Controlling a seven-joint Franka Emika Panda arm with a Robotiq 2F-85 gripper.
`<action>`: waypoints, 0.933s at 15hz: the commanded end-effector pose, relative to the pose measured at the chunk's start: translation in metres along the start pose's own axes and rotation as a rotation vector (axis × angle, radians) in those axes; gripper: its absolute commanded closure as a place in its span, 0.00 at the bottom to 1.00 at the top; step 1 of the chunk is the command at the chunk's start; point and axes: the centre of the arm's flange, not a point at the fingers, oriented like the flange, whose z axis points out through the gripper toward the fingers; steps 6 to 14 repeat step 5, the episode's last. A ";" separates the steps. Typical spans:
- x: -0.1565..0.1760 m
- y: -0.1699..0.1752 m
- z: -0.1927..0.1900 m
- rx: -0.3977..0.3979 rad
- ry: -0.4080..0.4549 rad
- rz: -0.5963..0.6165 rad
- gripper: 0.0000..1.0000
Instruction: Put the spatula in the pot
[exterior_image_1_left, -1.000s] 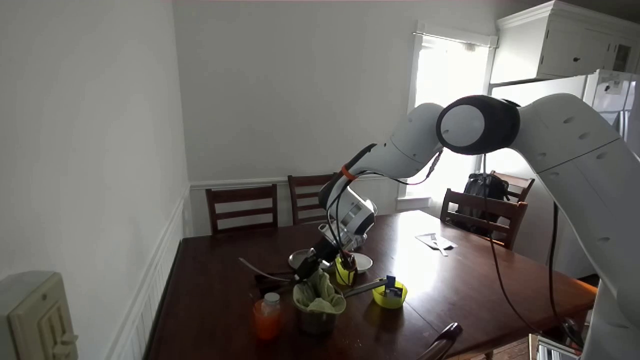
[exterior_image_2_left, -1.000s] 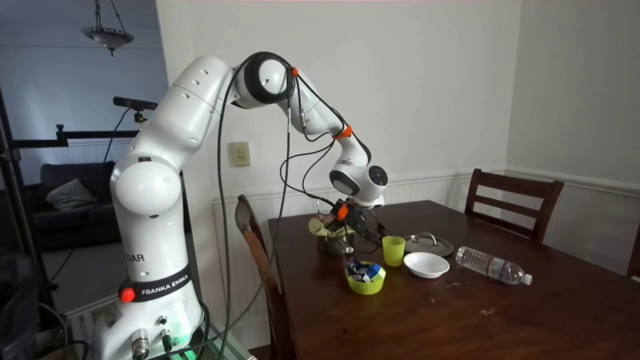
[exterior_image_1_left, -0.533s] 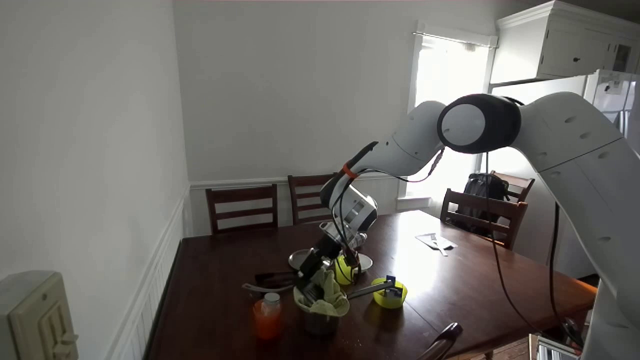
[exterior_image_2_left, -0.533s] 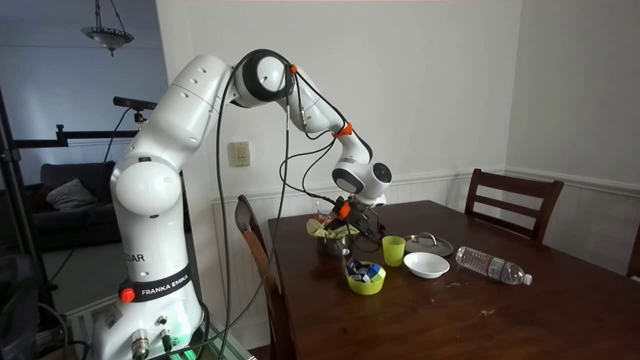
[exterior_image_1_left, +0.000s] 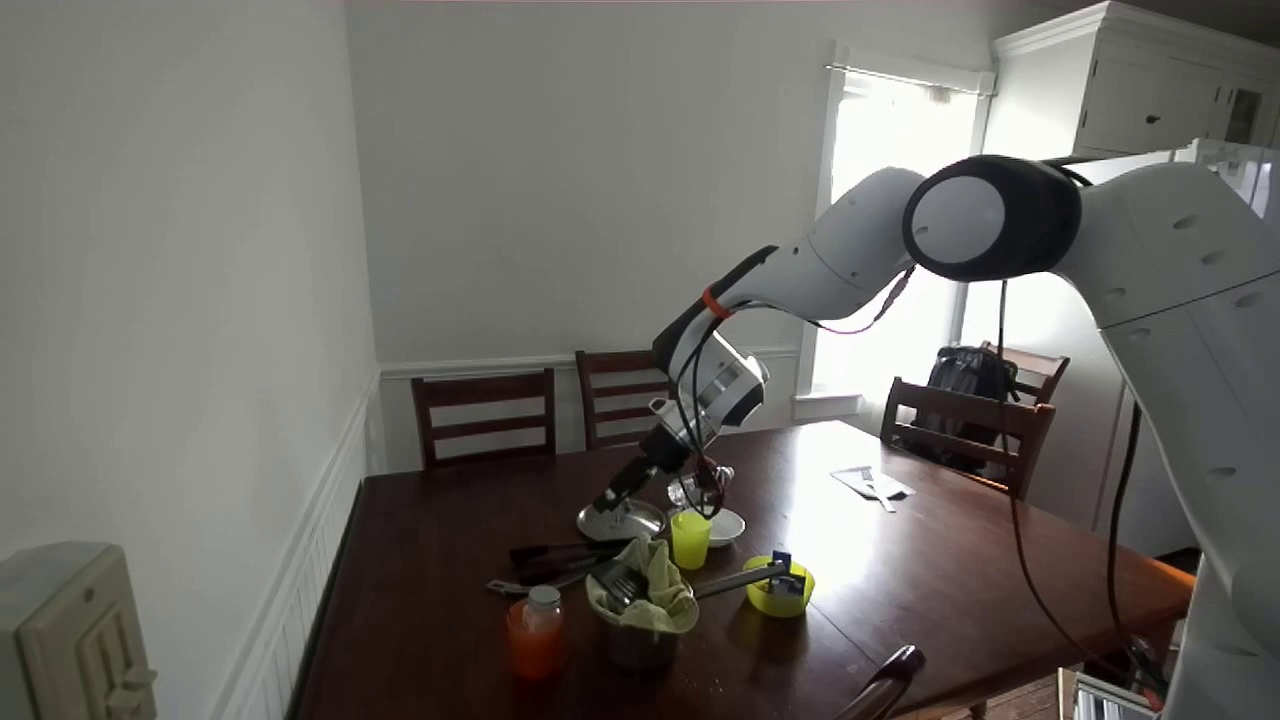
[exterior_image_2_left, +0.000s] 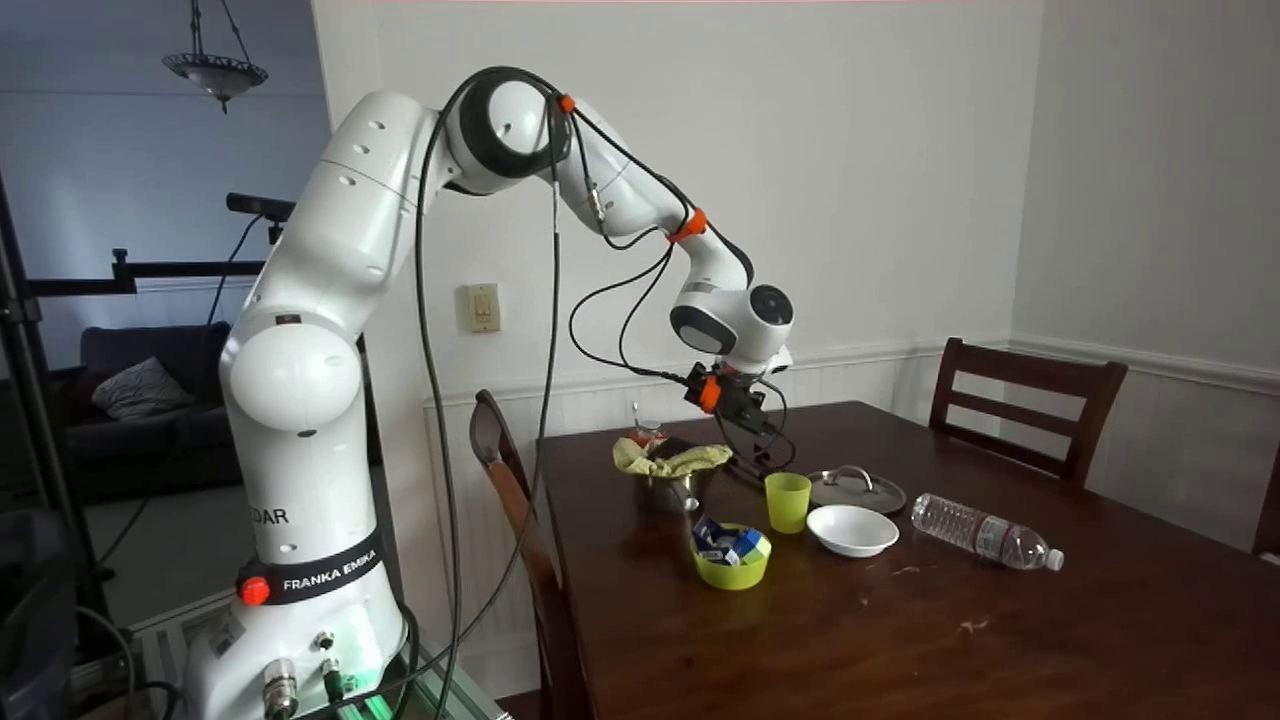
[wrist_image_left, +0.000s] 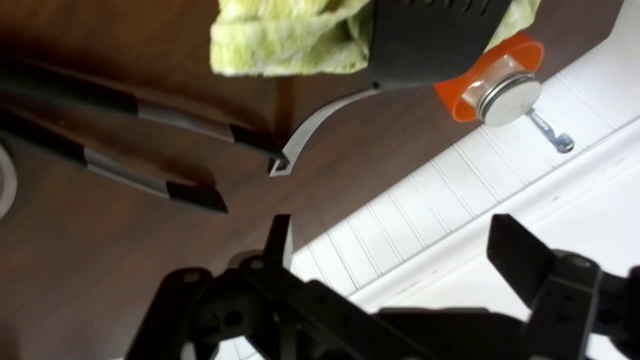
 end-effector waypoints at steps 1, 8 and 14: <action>0.001 -0.026 -0.061 -0.065 0.116 -0.151 0.00; 0.021 -0.017 -0.070 -0.077 0.138 -0.232 0.00; 0.021 -0.017 -0.070 -0.077 0.138 -0.232 0.00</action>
